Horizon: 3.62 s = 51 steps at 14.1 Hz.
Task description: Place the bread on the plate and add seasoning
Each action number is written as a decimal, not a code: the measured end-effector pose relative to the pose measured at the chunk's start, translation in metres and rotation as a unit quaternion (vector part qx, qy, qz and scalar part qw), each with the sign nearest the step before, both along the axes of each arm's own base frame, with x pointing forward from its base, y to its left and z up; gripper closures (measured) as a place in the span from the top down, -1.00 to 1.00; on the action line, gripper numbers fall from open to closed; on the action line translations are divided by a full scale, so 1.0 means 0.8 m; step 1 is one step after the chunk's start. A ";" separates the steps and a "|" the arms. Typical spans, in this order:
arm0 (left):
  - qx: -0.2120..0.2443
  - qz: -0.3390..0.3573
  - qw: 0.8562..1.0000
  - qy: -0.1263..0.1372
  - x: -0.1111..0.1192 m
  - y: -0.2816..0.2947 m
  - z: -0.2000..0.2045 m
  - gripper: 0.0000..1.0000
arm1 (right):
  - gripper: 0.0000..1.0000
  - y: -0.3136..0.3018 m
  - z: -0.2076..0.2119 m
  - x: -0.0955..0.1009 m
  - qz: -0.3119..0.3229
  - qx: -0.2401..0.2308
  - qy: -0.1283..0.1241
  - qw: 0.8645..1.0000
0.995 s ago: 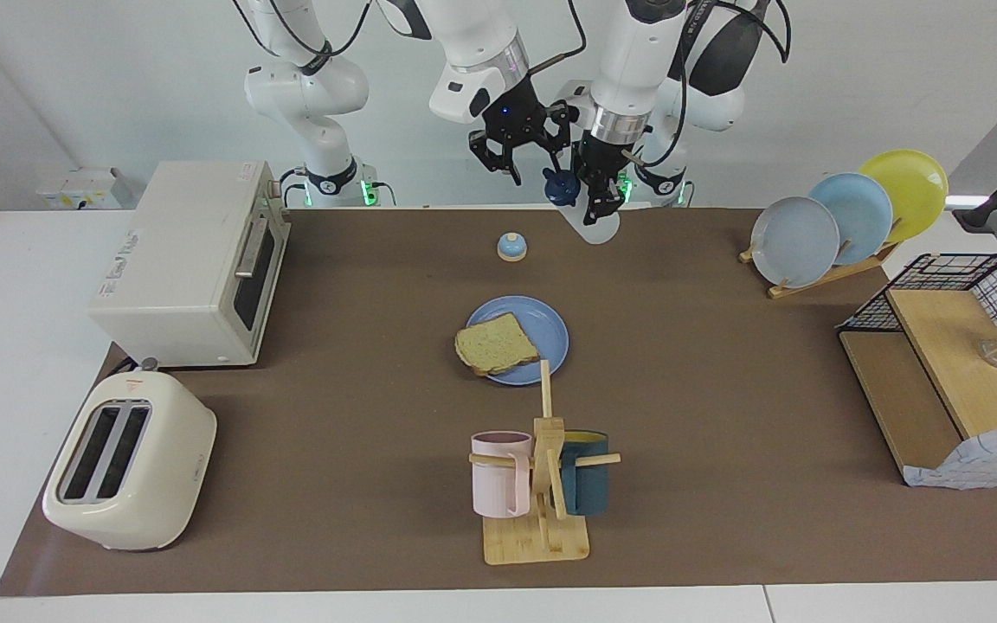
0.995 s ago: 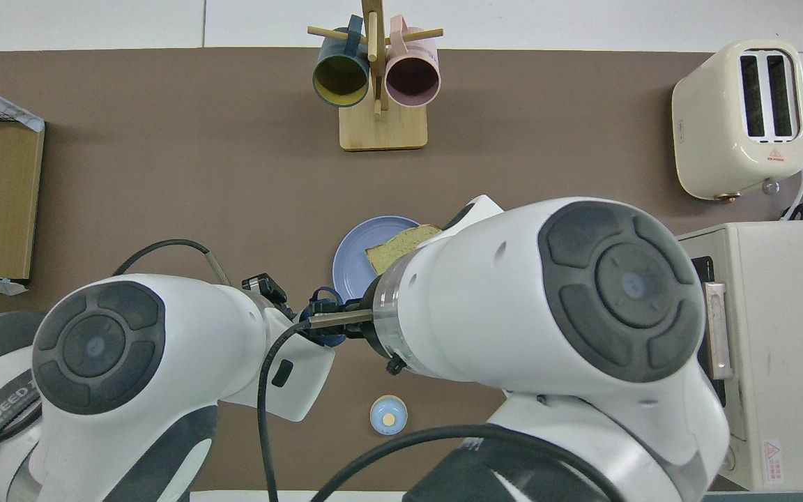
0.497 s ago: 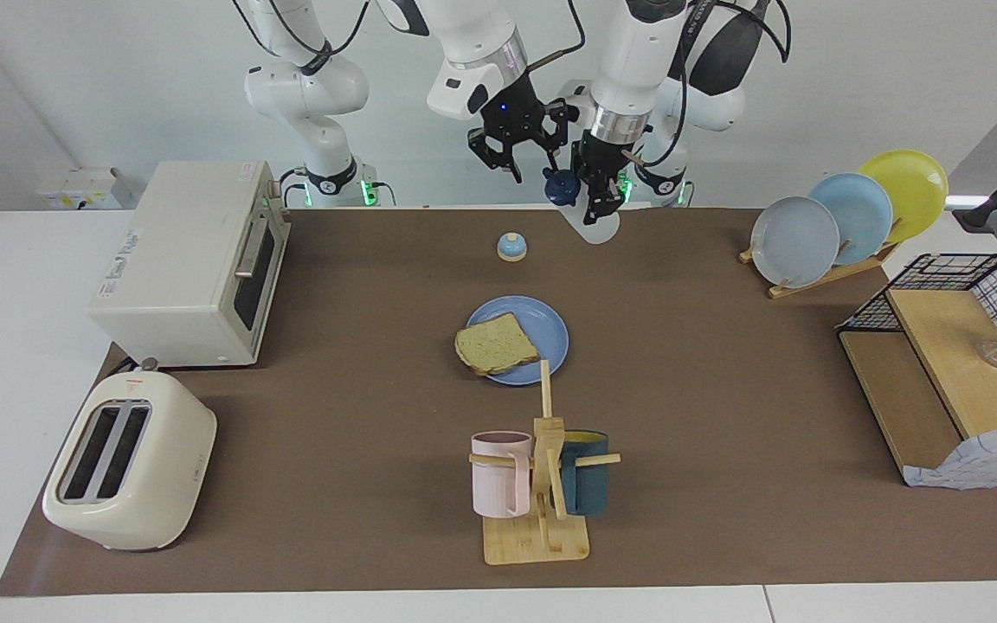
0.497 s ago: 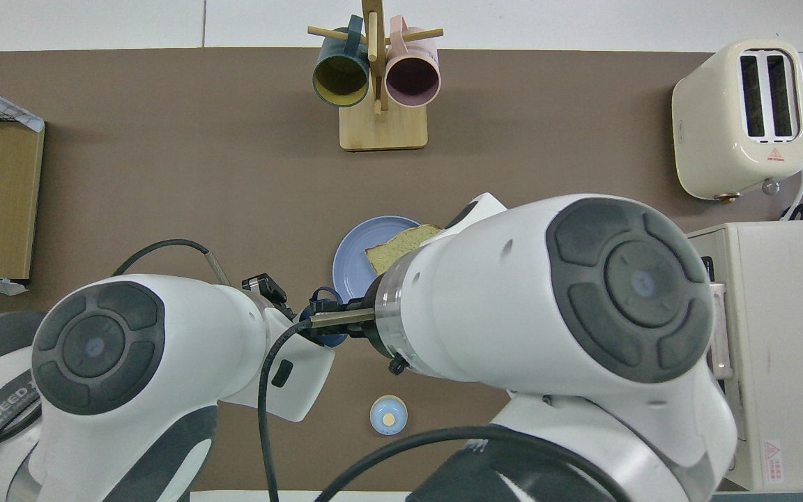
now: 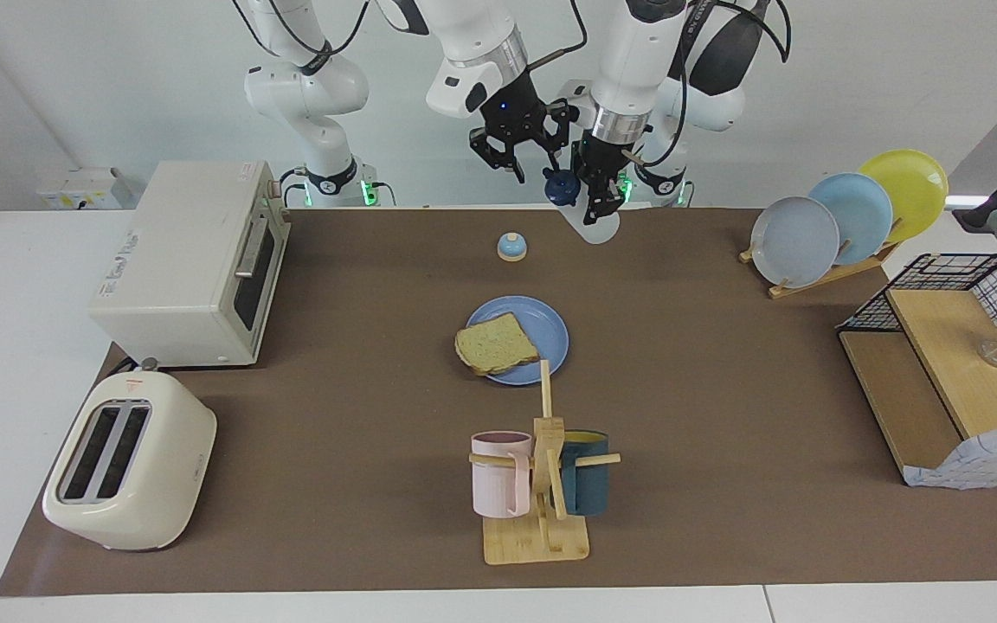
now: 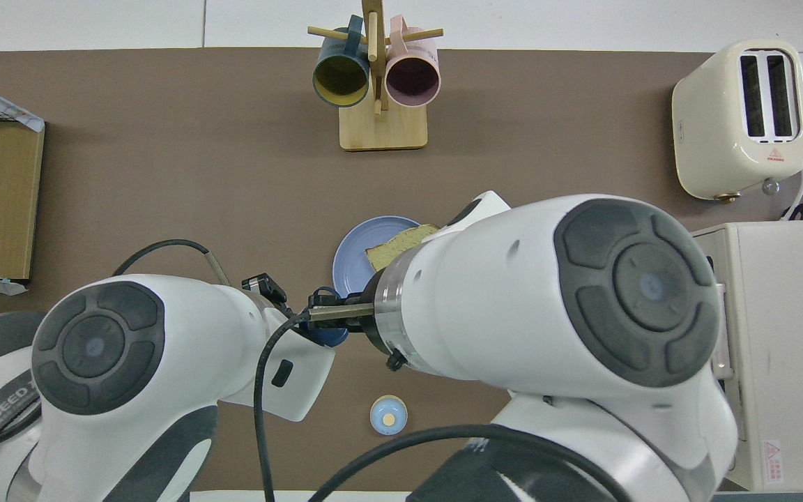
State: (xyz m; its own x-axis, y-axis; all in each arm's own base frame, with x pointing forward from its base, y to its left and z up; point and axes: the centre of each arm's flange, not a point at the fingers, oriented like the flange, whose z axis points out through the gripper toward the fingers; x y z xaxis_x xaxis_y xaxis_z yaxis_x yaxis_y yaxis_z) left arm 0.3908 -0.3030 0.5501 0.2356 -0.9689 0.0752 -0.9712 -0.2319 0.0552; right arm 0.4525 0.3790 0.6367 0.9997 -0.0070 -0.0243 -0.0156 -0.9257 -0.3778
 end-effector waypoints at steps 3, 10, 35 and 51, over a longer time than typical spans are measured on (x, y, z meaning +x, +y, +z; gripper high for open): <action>0.000 0.003 1.000 0.000 0.000 0.000 0.000 -0.13 | -0.14 0.002 0.001 0.000 -0.001 0.003 -0.004 1.000; 0.001 0.012 1.000 0.002 0.000 0.001 -0.002 -0.13 | -0.81 0.011 0.006 -0.004 -0.015 0.012 -0.007 1.000; 0.152 -0.060 0.983 -0.086 -0.009 -0.010 -0.016 -0.13 | 1.00 -0.488 -0.089 0.167 -0.001 -0.231 -0.012 0.973; 0.482 -0.090 0.868 -0.085 0.048 -0.182 -0.201 -0.13 | 1.00 -0.518 -0.045 0.127 0.018 -0.202 0.024 0.979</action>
State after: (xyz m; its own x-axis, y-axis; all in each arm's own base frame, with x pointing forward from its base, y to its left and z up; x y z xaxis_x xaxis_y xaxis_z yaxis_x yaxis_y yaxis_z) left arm 0.4289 -0.4483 0.3896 0.1384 -0.6218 -0.7709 -0.9714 0.0664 -0.2280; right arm 0.5541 -0.0356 0.6003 0.9972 0.0097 -0.0741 0.0112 -0.9997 0.0201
